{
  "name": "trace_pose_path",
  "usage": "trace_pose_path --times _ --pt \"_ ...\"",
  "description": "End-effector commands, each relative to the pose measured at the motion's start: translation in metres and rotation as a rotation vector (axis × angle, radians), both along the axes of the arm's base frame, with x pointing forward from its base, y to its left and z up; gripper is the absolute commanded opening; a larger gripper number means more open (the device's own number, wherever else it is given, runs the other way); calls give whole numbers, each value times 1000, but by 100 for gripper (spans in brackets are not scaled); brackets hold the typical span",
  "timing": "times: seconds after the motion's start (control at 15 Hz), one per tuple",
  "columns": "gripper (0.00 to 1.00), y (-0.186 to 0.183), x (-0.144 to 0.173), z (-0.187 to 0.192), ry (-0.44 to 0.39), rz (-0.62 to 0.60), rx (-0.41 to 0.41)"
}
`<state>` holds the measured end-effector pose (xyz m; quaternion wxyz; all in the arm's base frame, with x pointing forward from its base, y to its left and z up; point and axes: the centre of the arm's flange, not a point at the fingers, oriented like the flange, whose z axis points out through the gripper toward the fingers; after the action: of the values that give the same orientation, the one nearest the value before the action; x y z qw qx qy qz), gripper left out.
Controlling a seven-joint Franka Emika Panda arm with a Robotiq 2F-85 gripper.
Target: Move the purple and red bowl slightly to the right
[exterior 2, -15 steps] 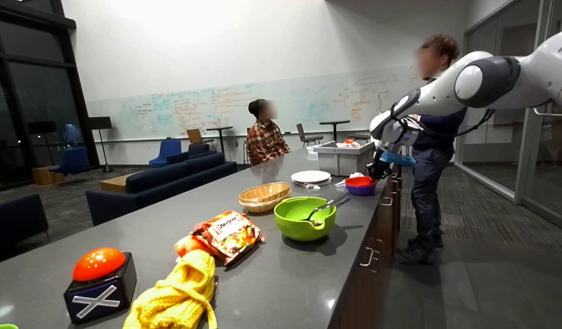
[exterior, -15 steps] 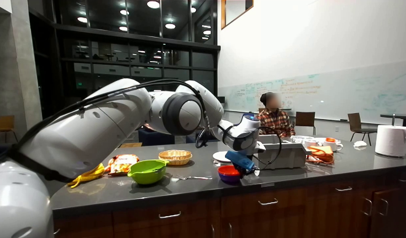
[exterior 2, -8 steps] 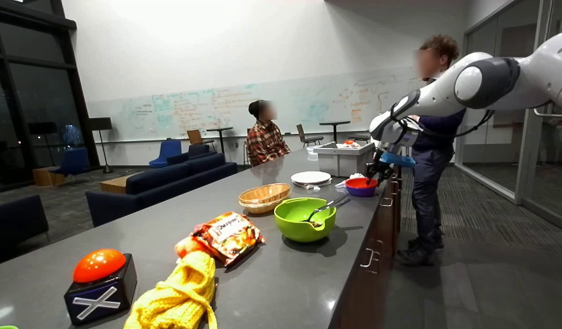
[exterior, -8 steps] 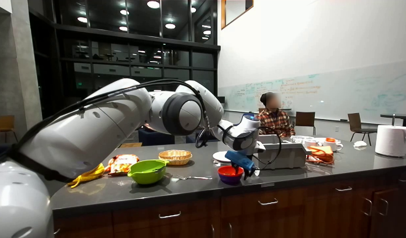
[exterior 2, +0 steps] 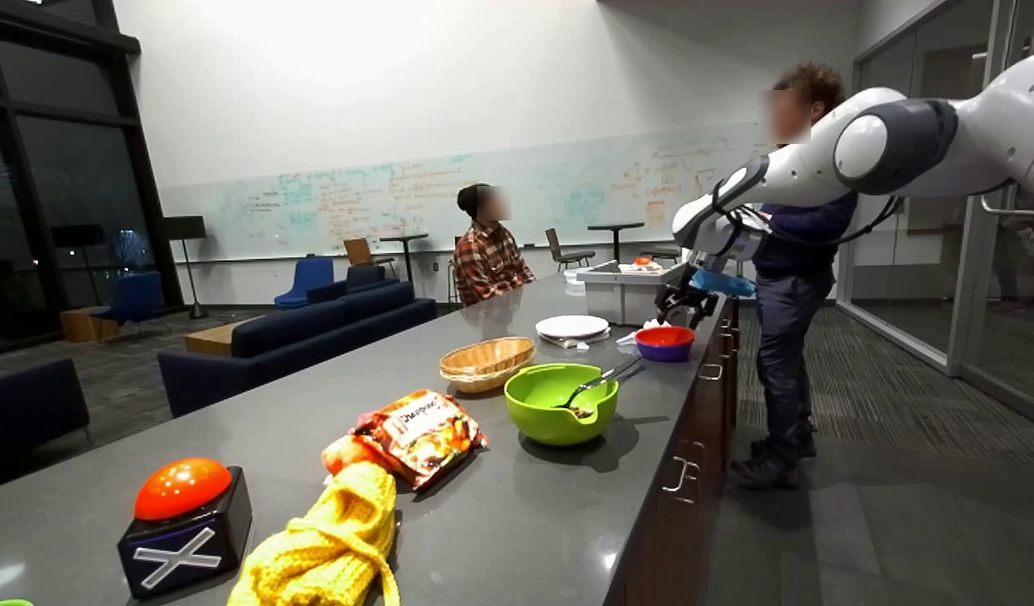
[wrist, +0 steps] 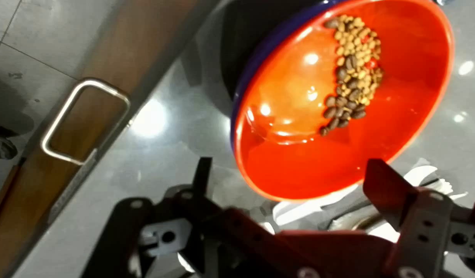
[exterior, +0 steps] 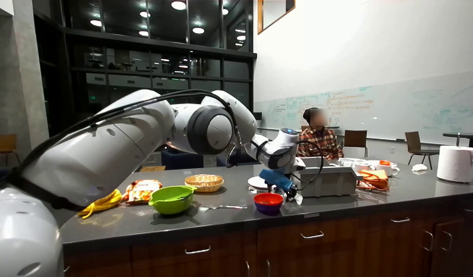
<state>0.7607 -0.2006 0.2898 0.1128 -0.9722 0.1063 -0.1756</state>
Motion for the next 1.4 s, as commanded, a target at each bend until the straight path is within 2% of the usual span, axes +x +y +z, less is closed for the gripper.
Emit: trace_pose_path --times 0.0,0.27,0.4,0.67,1.0,1.2,1.33 --pt "100 27 -8 50 -74 47 -18" --pt "100 71 -17 103 -173 161 -45" --pt "100 95 -25 119 -187 246 -58" --pt "100 133 -55 142 -71 402 -103" --pt "100 155 -97 166 89 550 -171" --pt "100 163 -121 182 143 627 -199" --pt "100 169 -133 188 143 684 -188"
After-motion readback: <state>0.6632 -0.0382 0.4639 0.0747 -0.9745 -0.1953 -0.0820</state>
